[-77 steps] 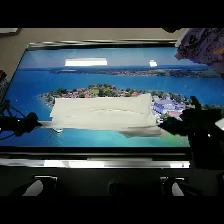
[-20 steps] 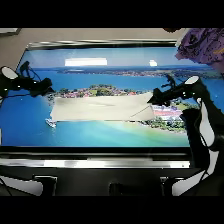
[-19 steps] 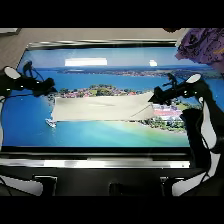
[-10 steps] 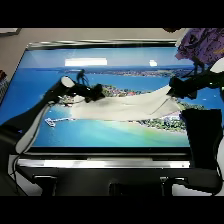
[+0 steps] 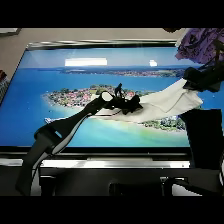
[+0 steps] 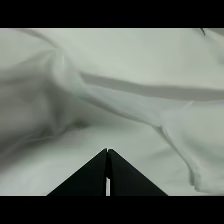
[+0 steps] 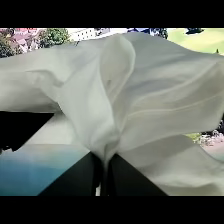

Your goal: Fold the clothes and pants, and hang the long-sleeved shirts on hangers.

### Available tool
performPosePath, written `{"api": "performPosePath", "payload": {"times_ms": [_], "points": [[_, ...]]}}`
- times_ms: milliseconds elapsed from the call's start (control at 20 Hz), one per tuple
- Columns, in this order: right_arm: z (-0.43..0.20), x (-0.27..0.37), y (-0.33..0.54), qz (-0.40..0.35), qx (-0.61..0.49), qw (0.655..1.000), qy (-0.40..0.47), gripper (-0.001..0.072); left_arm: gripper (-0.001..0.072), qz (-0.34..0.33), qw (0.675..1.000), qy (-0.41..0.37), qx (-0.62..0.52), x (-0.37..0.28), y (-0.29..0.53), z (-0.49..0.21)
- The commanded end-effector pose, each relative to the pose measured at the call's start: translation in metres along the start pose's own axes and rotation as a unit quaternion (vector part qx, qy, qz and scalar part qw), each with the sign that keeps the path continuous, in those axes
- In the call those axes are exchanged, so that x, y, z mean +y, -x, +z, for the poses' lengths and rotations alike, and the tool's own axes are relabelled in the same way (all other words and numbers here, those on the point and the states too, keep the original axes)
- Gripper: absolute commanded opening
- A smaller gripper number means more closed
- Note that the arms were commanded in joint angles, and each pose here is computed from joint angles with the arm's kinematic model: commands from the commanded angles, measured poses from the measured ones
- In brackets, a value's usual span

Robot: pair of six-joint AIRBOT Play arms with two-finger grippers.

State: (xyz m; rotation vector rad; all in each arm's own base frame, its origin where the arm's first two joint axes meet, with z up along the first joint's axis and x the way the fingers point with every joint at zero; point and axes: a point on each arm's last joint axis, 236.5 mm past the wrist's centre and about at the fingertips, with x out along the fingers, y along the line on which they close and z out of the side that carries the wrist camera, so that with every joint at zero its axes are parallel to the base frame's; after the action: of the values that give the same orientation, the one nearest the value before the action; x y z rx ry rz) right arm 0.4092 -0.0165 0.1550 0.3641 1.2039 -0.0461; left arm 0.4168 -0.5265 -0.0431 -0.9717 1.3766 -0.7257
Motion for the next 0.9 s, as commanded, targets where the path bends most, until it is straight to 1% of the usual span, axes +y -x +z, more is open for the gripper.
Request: {"api": "performPosePath", "payload": {"times_ms": [0,100,200,350,450,600,850], "points": [[0.002,-0.001,0.01,-0.006,-0.007,1.0,0.002,0.0028,0.0012,-0.025,0.999,0.03,0.008,-0.012,-0.034,-0.015],[0.003,-0.001,0.01,-0.006,-0.009,1.0,0.002,0.0028,0.0012,-0.022,0.999,0.044,0.011,-0.007,-0.042,-0.02],[0.007,0.0,0.01,-0.005,-0.017,1.0,0.002,0.0028,0.0012,-0.02,0.999,0.042,0.018,-0.005,-0.039,-0.02],[0.014,0.014,0.008,0.026,-0.028,0.999,0.002,0.0028,0.0009,-0.008,1.0,0.017,0.004,-0.009,-0.003,0.012],[0.013,0.036,0.001,0.065,-0.02,0.998,0.0,0.0028,0.0009,0.026,0.999,-0.032,-0.019,-0.01,0.047,0.047],[0.001,0.079,-0.02,0.082,0.004,0.996,0.026,0.0028,0.001,0.098,0.99,-0.087,-0.053,-0.006,0.153,0.095],[-0.037,0.193,-0.065,0.13,0.028,0.989,0.071,0.0028,0.001,0.236,0.961,-0.098,-0.111,0.022,0.344,0.127]]}}
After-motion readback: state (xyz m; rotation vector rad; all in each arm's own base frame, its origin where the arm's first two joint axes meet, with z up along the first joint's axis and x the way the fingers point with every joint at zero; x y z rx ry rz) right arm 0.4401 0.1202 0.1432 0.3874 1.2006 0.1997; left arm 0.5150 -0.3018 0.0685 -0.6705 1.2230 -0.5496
